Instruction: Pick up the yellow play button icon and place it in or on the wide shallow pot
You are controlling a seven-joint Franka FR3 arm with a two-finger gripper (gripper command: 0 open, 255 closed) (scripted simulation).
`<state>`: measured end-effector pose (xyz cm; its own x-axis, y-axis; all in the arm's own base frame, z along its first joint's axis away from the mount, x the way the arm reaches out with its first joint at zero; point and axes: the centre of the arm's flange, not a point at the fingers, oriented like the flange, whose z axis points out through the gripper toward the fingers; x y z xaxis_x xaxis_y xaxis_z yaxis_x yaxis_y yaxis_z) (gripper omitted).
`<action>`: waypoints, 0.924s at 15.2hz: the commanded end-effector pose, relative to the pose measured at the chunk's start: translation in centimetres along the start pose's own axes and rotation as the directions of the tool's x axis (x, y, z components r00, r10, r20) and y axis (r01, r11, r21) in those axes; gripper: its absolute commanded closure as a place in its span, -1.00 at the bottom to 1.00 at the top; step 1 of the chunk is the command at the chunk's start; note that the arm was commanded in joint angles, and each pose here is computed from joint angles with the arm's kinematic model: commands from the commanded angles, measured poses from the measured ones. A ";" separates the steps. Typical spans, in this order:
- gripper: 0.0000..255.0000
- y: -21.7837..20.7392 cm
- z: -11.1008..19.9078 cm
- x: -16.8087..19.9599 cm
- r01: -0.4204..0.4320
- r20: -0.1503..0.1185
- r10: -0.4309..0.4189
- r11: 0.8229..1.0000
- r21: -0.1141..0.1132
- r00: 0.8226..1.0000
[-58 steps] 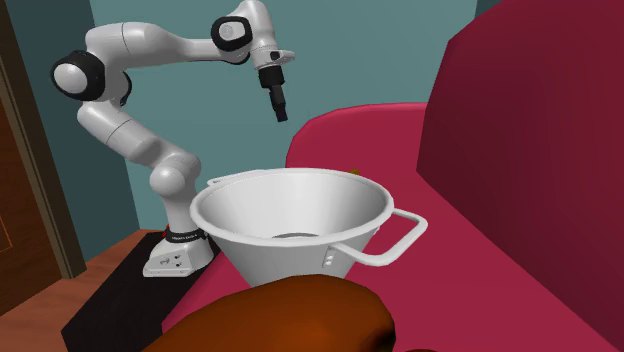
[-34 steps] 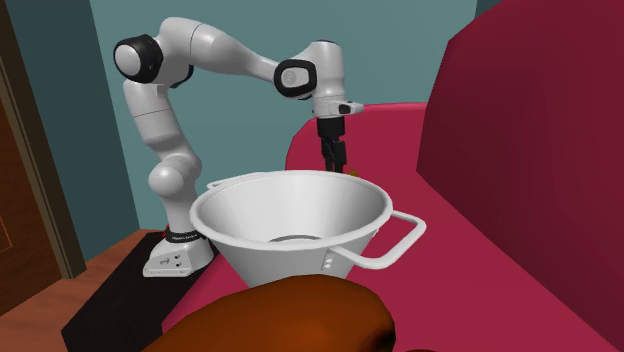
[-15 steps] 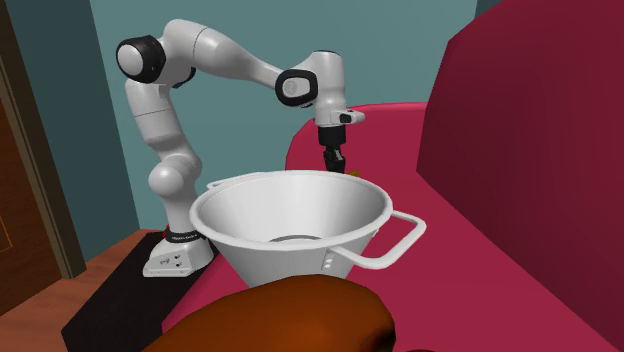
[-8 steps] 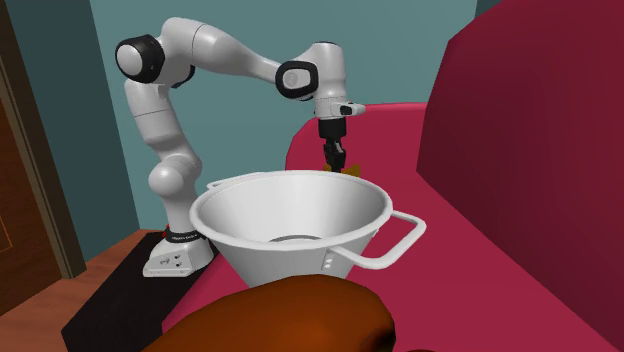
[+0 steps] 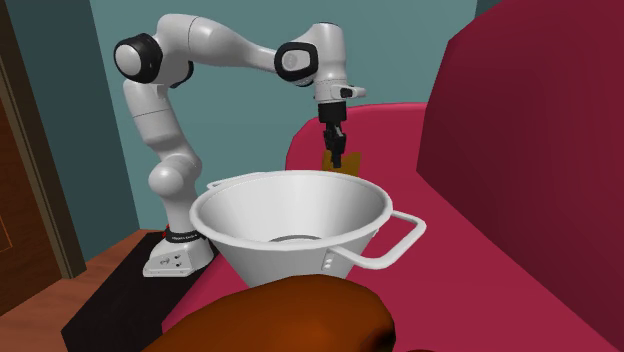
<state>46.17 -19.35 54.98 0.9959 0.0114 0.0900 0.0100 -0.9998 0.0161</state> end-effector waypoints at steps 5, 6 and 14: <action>1.00 0.0 -3.2 0.3 0.000 0.000 0.000 1.000 0.000 1.000; 1.00 0.1 -3.8 0.3 0.000 0.000 0.000 1.000 0.000 1.000; 1.00 0.1 -8.0 0.7 0.000 0.000 0.000 1.000 0.000 1.000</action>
<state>46.18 -19.42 62.30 0.9959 0.0113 0.0900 0.0099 -0.9998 0.0159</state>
